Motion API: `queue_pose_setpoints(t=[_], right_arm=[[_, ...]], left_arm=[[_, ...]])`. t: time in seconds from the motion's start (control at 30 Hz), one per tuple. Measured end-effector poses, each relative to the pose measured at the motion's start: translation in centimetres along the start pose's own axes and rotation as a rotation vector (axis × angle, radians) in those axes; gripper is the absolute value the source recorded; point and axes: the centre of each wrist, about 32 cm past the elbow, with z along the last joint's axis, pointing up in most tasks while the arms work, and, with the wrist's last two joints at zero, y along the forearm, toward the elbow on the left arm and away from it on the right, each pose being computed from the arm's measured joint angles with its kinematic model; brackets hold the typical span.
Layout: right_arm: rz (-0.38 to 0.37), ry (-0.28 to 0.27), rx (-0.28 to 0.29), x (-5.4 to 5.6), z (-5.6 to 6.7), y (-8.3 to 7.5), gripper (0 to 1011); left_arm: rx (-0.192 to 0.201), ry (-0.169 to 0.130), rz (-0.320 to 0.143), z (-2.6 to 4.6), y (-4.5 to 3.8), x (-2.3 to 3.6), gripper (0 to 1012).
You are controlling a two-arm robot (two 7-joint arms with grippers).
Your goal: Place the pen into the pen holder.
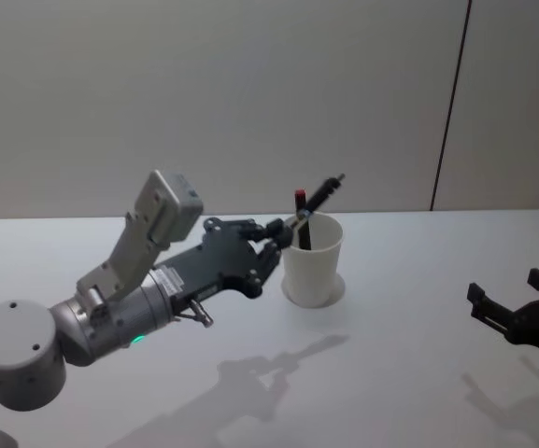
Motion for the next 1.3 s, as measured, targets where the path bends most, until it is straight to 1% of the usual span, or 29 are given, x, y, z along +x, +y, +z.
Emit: queue_pose_setpoints(t=[0.23, 0.63, 0.67, 0.73, 0.87, 0.97, 1.3], right_arm=[[0.000, 0.000, 0.000, 0.0, 0.0, 0.0, 1002], [0.000, 0.000, 0.000, 0.0, 0.0, 0.0, 1001], [0.000, 0.000, 0.000, 0.0, 0.0, 0.0, 1001], [0.000, 0.000, 0.000, 0.0, 0.0, 0.0, 1001], [0.000, 0.000, 0.000, 0.0, 0.0, 0.0, 1002], [0.000, 0.000, 0.000, 0.0, 0.0, 0.0, 1001], [0.000, 0.000, 0.000, 0.0, 0.0, 0.0, 1002]], left_arm=[[-0.014, -0.001, -0.055, 0.00, -0.79, -0.23, 135], [-0.027, 0.003, -0.122, 0.03, -2.20, -0.81, 135], [-0.027, 0.003, -0.122, 0.03, -2.20, -0.81, 135], [-0.030, 0.005, -0.133, 0.05, -2.53, -0.99, 136], [-0.033, 0.007, -0.142, 0.08, -2.82, -1.17, 135], [-0.037, 0.011, -0.153, 0.10, -3.20, -1.45, 136], [-0.044, 0.018, -0.169, 0.16, -3.77, -1.88, 136]])
